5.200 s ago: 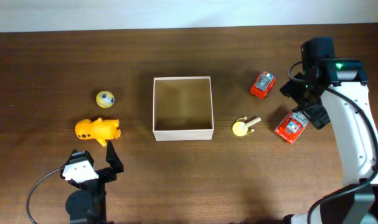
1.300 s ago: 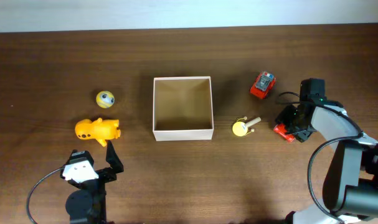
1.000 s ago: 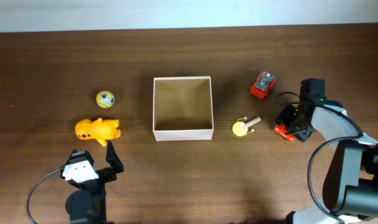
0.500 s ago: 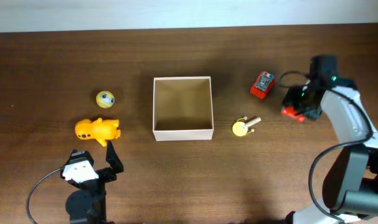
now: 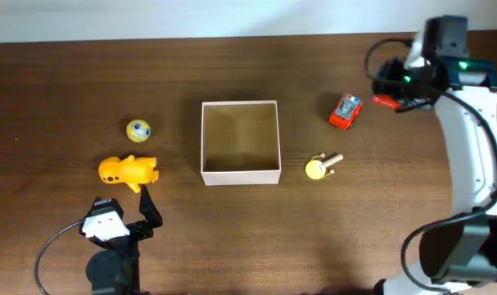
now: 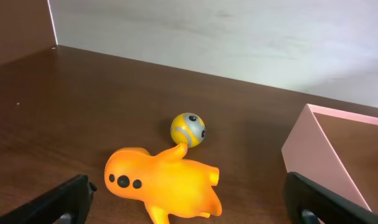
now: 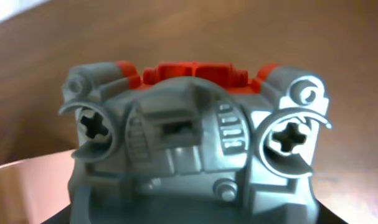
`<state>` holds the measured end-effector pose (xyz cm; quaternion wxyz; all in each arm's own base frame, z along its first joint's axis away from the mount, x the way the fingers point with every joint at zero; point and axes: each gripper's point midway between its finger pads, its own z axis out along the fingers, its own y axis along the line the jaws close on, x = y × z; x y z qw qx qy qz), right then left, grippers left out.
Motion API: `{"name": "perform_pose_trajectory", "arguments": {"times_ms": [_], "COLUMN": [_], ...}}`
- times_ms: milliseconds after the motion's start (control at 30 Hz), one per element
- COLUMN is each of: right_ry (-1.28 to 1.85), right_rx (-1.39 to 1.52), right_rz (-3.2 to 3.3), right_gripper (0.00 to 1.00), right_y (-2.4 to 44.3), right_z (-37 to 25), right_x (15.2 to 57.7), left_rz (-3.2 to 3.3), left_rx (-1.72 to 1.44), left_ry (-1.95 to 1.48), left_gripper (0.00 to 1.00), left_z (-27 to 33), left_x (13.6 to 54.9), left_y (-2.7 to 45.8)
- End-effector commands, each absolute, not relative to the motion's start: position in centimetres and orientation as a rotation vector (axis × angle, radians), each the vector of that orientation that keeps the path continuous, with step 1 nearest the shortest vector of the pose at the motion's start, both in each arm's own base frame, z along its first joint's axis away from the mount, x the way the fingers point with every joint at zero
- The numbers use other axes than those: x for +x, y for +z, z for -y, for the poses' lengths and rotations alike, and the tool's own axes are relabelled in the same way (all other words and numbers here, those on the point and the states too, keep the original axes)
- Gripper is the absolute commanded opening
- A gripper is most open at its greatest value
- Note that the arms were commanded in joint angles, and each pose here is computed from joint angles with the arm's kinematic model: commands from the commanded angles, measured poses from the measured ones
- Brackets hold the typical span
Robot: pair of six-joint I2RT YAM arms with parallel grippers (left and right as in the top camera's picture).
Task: Pack container
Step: 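Lift the fire truck and carry it left over the box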
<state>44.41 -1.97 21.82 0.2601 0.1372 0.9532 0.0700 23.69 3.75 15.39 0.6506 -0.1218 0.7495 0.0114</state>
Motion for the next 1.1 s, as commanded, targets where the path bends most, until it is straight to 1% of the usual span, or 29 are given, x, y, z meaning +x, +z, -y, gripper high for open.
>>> {"name": "perform_pose_trajectory", "arguments": {"times_ms": [0, 167, 300, 467, 567, 900, 1067], "right_ry": [0.251, 0.323, 0.400, 0.453, 0.473, 0.504, 0.514], "right_rx": [0.210, 0.020, -0.064, -0.132, -0.130, -0.038, -0.026], "right_rz": [-2.552, -2.509, -2.449, -2.416, -2.456, -2.673, -2.723], "right_gripper": [0.60, 0.60, 0.60, 0.60, 0.60, 0.60, 0.61], "right_y": [23.4, 24.3, 25.5, 25.8, 24.3, 16.0, 14.1], "right_z": [-2.7, -9.9, -15.1, -19.5, -21.3, -25.8, -27.3], "right_x": [45.2, 45.5, 45.5, 44.9, 44.6, 43.5, 42.7], "left_rz": [-1.701, -1.701, -1.701, -1.701, -1.701, -1.701, -1.701], "left_rx": [-0.268, -0.268, -0.268, -0.268, -0.268, -0.268, -0.268], "left_ry": [0.013, 0.013, 0.013, 0.013, 0.013, 0.013, 0.013], "left_gripper": [0.99, 0.99, 0.99, 0.99, 0.99, 0.99, 0.99], "left_z": [-3.5, -3.5, -3.5, -3.5, -3.5, -3.5, -3.5], "left_x": [23.7, 23.7, 23.7, 23.7, 23.7, 23.7, 23.7], "left_y": [15.2, 15.2, 15.2, 15.2, 15.2, 15.2, 15.2]}}
